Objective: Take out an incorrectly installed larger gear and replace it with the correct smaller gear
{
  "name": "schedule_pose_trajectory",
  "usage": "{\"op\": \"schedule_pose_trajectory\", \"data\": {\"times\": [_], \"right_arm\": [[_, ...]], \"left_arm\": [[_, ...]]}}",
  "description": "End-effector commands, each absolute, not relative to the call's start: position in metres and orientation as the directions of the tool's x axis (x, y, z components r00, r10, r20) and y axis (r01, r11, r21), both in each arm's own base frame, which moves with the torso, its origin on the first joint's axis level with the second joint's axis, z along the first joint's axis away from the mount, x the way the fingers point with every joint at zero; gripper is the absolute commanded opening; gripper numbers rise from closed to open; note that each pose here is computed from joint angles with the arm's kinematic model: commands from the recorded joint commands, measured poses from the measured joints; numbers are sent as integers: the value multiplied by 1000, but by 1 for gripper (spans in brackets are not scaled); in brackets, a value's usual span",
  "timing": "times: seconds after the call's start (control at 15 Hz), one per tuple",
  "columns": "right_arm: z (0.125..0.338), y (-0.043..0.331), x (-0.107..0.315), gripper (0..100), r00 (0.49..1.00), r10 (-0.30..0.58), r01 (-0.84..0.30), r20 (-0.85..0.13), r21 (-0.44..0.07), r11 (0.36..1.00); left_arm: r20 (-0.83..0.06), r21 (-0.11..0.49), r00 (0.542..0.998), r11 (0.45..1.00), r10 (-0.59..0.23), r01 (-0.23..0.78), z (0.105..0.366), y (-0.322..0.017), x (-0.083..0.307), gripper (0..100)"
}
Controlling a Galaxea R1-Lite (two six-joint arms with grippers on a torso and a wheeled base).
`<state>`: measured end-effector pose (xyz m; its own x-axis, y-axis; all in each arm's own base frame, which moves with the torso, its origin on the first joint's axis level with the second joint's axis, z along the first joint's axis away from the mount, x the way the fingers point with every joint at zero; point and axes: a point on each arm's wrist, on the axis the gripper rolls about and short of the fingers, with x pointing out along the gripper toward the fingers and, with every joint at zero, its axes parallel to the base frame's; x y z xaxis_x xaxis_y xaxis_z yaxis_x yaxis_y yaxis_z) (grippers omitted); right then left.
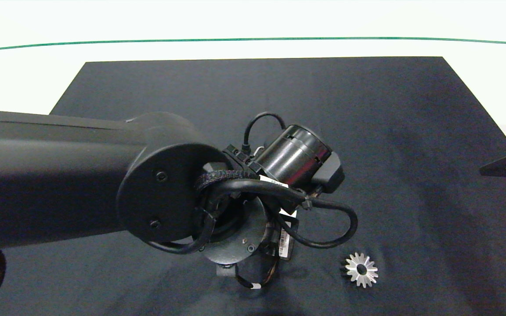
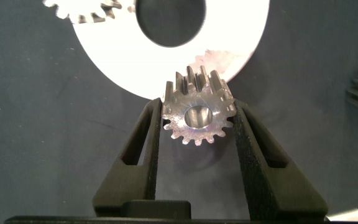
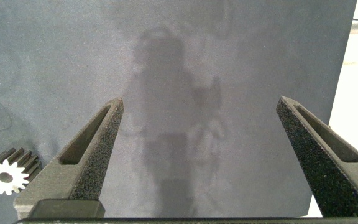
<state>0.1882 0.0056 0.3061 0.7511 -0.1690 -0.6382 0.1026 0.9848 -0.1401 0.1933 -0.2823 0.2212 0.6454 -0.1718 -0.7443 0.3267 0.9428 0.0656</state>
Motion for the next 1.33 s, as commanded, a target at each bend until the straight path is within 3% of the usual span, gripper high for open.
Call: {"op": "schedule_pose_trajectory", "data": {"times": [0.07,1.33], "right_arm": [[306,6,188,100,749,-169,101,-641,-142,985],[306,6,188,100,749,-167,98,-641,-141,985]], "left_arm": [[-745,67,647,946,-163,316,221,-281,195,0],[-752,73,641,946,-155,315,214,-287,199,0]]}}
